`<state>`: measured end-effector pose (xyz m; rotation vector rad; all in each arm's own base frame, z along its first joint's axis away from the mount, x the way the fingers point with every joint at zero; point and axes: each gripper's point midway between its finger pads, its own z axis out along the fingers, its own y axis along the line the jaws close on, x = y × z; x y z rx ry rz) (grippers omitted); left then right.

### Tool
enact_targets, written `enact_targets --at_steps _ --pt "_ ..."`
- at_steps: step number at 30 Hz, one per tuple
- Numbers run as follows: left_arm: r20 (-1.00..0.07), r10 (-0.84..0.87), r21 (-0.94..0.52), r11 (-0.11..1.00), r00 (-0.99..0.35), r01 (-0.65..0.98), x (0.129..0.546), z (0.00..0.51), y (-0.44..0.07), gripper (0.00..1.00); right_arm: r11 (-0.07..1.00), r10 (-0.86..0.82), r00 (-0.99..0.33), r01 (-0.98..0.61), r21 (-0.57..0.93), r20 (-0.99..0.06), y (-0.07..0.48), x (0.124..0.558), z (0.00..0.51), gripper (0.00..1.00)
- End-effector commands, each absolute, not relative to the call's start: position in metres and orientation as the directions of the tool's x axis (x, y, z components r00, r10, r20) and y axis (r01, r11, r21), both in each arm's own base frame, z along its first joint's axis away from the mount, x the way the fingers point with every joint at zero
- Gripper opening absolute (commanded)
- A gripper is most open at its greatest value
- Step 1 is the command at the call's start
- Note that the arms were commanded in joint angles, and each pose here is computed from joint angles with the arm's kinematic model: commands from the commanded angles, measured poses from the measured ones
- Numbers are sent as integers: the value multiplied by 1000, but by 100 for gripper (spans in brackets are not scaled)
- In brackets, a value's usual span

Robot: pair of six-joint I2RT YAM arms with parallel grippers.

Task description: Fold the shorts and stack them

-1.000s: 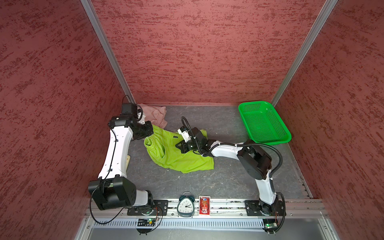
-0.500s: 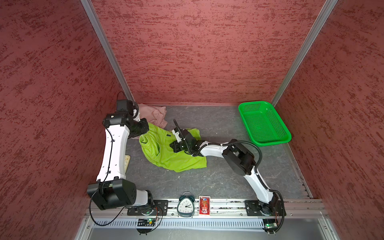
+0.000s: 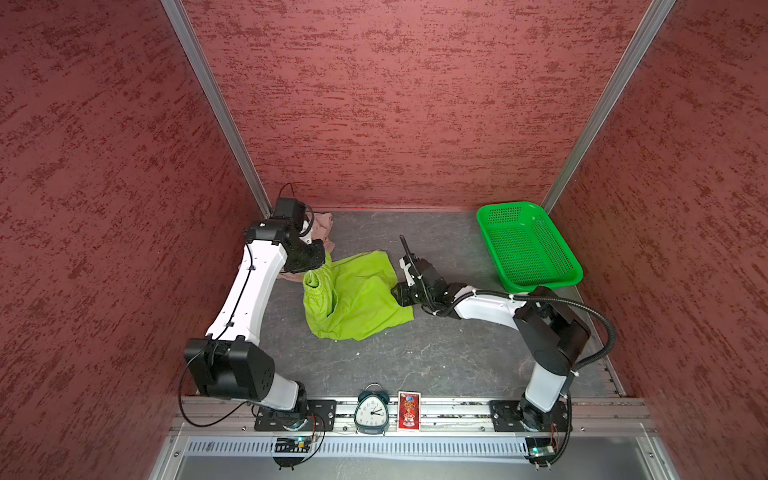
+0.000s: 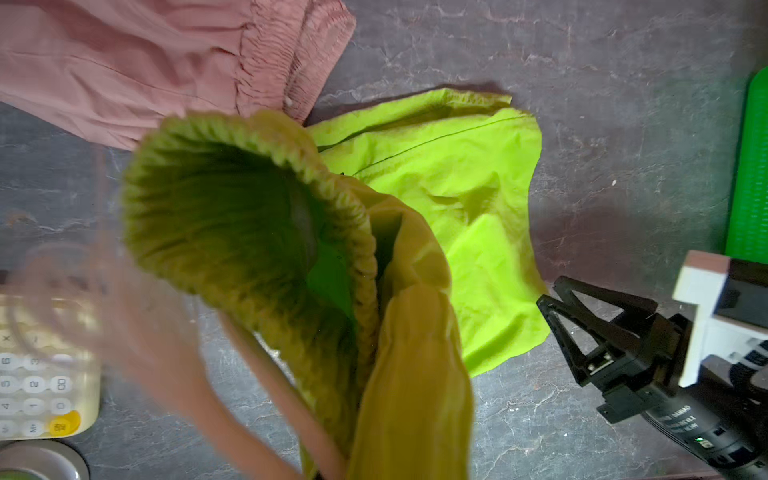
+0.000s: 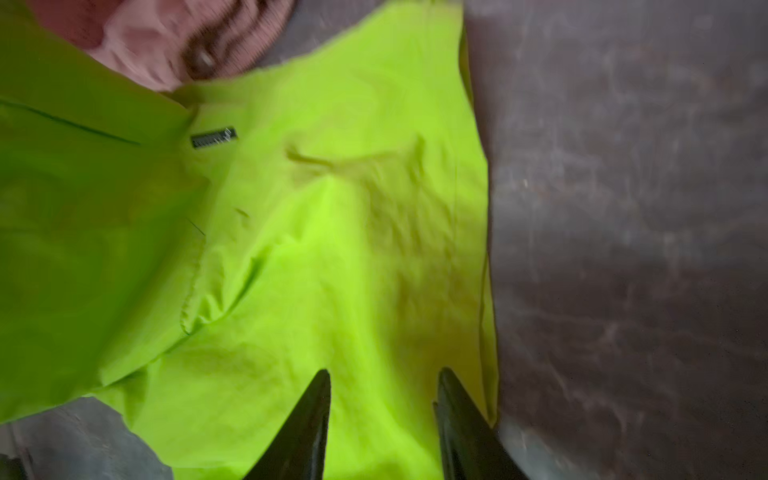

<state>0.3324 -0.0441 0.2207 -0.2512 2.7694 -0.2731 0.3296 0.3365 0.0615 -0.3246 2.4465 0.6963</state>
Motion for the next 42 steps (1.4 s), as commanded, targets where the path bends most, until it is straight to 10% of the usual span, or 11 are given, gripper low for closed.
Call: enact_targets --at_steps 1,20,26,30,33,42 --pt "-345 -215 -241 961 -914 -135 346 221 -58 0 861 -73 -838 -327 390 -541 328 322 46 45" --pt "-235 -55 -358 933 -970 34 369 169 -198 0 855 -54 -878 -287 432 -477 341 324 14 35" --pt "-205 -45 -364 931 -978 34 382 143 -217 0 848 -41 -877 -284 447 -479 341 321 20 50" --pt "-209 -62 -354 935 -976 16 395 127 -220 29 849 -15 -856 -283 446 -517 328 316 46 62" --pt "-231 -67 -364 931 -971 23 404 127 -224 95 853 0 -839 -284 439 -544 309 305 72 67" --pt "-451 -88 -410 904 -888 119 429 225 -227 99 885 -79 -746 -357 297 -662 250 276 156 75"
